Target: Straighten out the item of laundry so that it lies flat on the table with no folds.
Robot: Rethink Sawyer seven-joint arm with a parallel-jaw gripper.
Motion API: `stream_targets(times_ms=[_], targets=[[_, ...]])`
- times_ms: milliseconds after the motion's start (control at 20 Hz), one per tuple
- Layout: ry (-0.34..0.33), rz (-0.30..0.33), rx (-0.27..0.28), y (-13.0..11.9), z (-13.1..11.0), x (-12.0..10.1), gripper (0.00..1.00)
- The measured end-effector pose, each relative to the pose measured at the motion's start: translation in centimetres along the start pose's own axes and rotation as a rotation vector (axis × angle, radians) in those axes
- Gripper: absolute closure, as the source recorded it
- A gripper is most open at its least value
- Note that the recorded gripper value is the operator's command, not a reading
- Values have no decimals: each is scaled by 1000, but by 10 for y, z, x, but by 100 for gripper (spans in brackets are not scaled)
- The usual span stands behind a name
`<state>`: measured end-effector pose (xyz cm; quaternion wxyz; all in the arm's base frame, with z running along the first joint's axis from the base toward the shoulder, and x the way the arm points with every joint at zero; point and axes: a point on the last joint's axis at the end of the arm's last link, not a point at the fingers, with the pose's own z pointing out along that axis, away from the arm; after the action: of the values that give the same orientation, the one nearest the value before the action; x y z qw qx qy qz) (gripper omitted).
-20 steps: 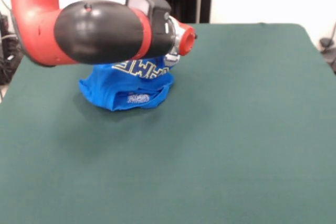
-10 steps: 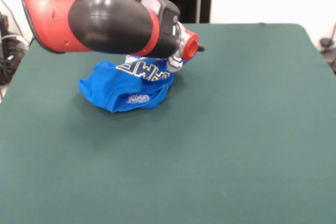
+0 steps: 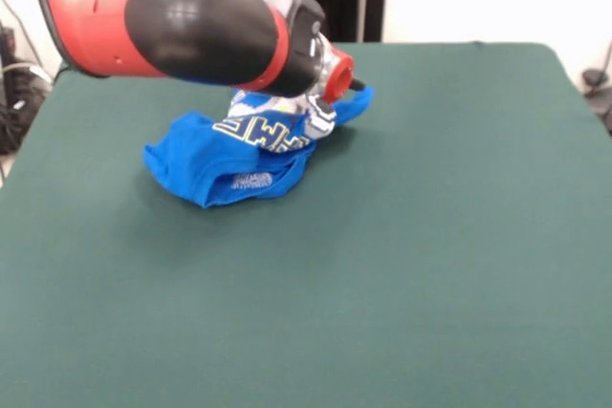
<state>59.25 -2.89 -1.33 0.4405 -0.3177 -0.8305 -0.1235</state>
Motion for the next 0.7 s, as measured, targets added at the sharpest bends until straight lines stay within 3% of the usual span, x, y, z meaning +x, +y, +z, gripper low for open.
stream_targets(times_ms=[300, 350, 600, 700], targets=[[-92, 19, 53, 0, -27, 18, 0], [-145, 22, 76, 1, -43, 28, 0], [-262, 25, 107, 6, -83, 49, 0], [-340, 24, 123, 9, -109, 61, 0]])
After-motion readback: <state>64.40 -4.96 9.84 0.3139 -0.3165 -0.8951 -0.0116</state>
